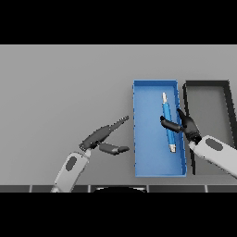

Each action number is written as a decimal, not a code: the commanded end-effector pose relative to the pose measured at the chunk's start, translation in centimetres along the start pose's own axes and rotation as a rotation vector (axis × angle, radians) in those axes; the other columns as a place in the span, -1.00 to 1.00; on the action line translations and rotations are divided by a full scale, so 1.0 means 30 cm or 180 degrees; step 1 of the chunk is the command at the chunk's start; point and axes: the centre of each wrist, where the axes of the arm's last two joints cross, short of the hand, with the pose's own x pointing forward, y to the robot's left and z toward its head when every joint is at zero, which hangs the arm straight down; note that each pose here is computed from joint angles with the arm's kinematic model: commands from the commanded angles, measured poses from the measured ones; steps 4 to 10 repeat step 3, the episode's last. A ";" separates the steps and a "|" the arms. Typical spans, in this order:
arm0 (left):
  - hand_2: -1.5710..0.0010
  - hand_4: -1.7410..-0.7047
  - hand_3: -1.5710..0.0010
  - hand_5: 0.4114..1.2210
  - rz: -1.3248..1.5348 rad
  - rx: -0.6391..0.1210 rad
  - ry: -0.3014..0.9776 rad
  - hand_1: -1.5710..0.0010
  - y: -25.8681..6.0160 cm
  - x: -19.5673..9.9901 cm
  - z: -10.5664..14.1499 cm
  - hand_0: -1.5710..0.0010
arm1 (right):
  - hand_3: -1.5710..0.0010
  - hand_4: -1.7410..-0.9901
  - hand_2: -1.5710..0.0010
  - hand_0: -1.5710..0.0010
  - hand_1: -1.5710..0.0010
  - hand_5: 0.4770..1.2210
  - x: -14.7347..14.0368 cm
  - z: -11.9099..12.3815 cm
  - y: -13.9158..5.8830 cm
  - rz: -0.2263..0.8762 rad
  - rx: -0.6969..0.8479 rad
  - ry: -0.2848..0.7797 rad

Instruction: Pick up the blue pipe and place it into the blue bin.

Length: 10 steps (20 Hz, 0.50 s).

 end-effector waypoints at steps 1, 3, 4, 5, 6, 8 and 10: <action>1.00 0.65 1.00 -0.95 0.0003 -0.0007 -0.0008 1.00 -0.005 -0.002 -0.008 1.00 | 1.00 0.91 0.99 0.99 0.99 -0.52 -0.007 0.011 0.003 0.0047 0.0019 -0.0007; 1.00 0.65 1.00 -0.95 0.0014 -0.0011 -0.0044 1.00 -0.007 0.002 -0.022 1.00 | 1.00 0.91 0.99 0.99 0.99 -0.55 -0.005 0.008 -0.006 0.0015 0.0021 -0.0002; 1.00 0.65 1.00 -0.95 0.0014 -0.0011 -0.0044 1.00 -0.007 0.002 -0.022 1.00 | 1.00 0.91 0.99 0.99 0.99 -0.55 -0.005 0.008 -0.006 0.0015 0.0021 -0.0002; 1.00 0.65 1.00 -0.95 0.0014 -0.0011 -0.0044 1.00 -0.007 0.002 -0.022 1.00 | 1.00 0.91 0.99 0.99 0.99 -0.55 -0.005 0.008 -0.006 0.0015 0.0021 -0.0002; 1.00 0.65 1.00 -0.95 0.0014 -0.0011 -0.0044 1.00 -0.007 0.002 -0.022 1.00 | 1.00 0.91 0.99 0.99 0.99 -0.55 -0.005 0.008 -0.006 0.0015 0.0021 -0.0002; 1.00 0.65 1.00 -0.95 0.0014 -0.0011 -0.0044 1.00 -0.007 0.002 -0.022 1.00 | 1.00 0.91 0.99 0.99 0.99 -0.55 -0.005 0.008 -0.006 0.0015 0.0021 -0.0002; 1.00 0.65 1.00 -0.95 0.0014 -0.0011 -0.0044 1.00 -0.007 0.002 -0.022 1.00 | 1.00 0.91 0.99 0.99 0.99 -0.55 -0.005 0.008 -0.006 0.0015 0.0021 -0.0002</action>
